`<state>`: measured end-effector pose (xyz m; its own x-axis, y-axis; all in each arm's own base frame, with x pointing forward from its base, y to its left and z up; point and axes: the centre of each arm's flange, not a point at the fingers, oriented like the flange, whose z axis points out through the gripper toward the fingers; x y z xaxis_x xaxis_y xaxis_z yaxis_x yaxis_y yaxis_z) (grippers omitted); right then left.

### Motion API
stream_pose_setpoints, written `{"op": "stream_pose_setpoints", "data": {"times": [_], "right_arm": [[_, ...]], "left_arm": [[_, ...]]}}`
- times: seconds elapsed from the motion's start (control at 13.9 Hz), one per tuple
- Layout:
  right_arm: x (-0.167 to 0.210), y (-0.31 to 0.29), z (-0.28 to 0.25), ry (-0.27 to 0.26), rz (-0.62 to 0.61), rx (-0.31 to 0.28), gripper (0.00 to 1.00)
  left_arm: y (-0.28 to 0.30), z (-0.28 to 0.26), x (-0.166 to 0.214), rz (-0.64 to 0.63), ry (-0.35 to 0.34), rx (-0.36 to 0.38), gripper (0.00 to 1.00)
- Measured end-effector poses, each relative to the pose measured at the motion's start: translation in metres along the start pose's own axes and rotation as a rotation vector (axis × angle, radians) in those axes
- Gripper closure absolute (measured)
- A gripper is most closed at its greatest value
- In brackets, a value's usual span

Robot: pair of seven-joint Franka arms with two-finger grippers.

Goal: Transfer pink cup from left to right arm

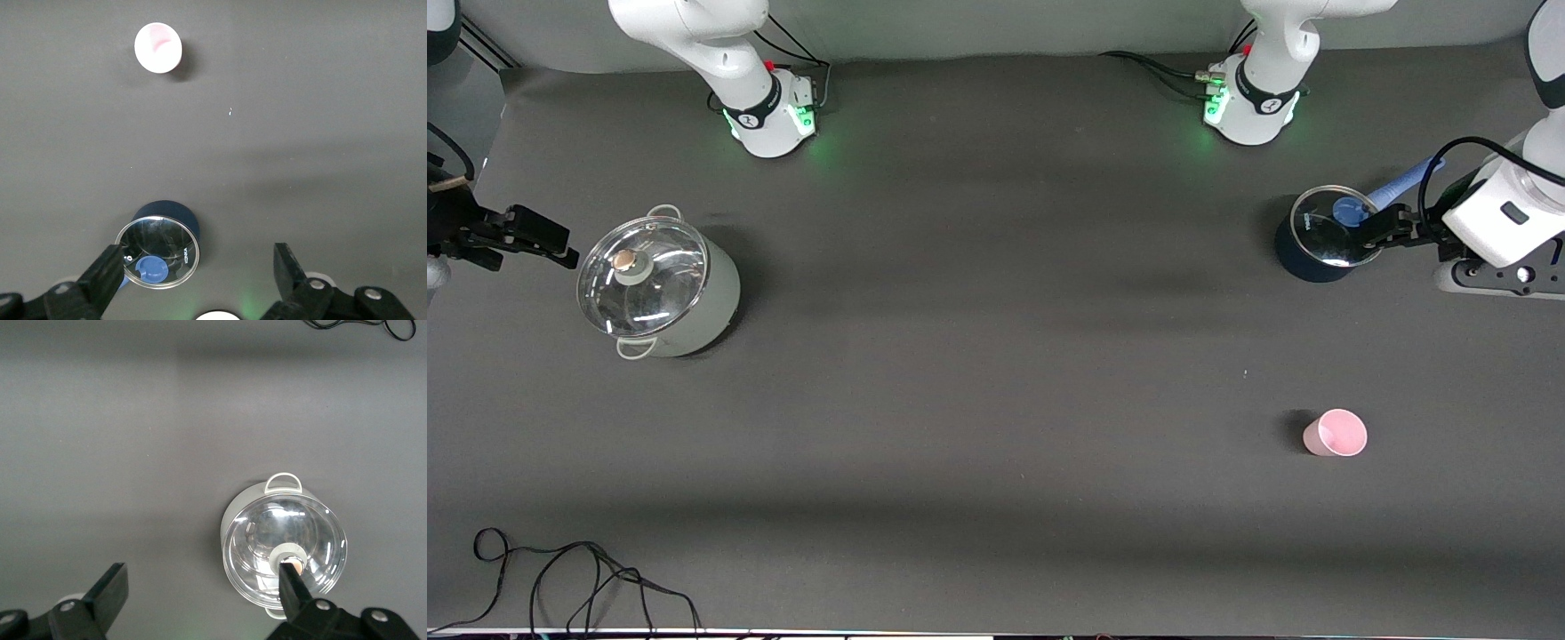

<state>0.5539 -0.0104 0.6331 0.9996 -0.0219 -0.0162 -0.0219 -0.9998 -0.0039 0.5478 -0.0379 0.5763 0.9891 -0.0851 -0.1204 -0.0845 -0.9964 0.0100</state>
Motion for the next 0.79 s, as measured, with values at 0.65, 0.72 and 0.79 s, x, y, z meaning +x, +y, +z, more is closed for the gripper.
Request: {"op": "stream_pose_setpoints", "data": {"times": [0.65,0.72,0.79], "right_arm": [[0.0002,0.001,0.0004,-0.001,0.002,0.0,0.0],[0.0002,0.0012,0.0004,-0.001,0.002,0.0,0.0],[0.0002,0.0015,0.0005,-0.001,0.003,0.0,0.0]], "left_arm": [[-0.0005,-0.0001,0.001,-0.001,0.006,0.0,0.0],[-0.0006,0.0,0.0013,-0.001,0.007,0.0,0.0],[-0.0006,0.0001,0.0017,-0.001,0.008,0.0,0.0]]}}
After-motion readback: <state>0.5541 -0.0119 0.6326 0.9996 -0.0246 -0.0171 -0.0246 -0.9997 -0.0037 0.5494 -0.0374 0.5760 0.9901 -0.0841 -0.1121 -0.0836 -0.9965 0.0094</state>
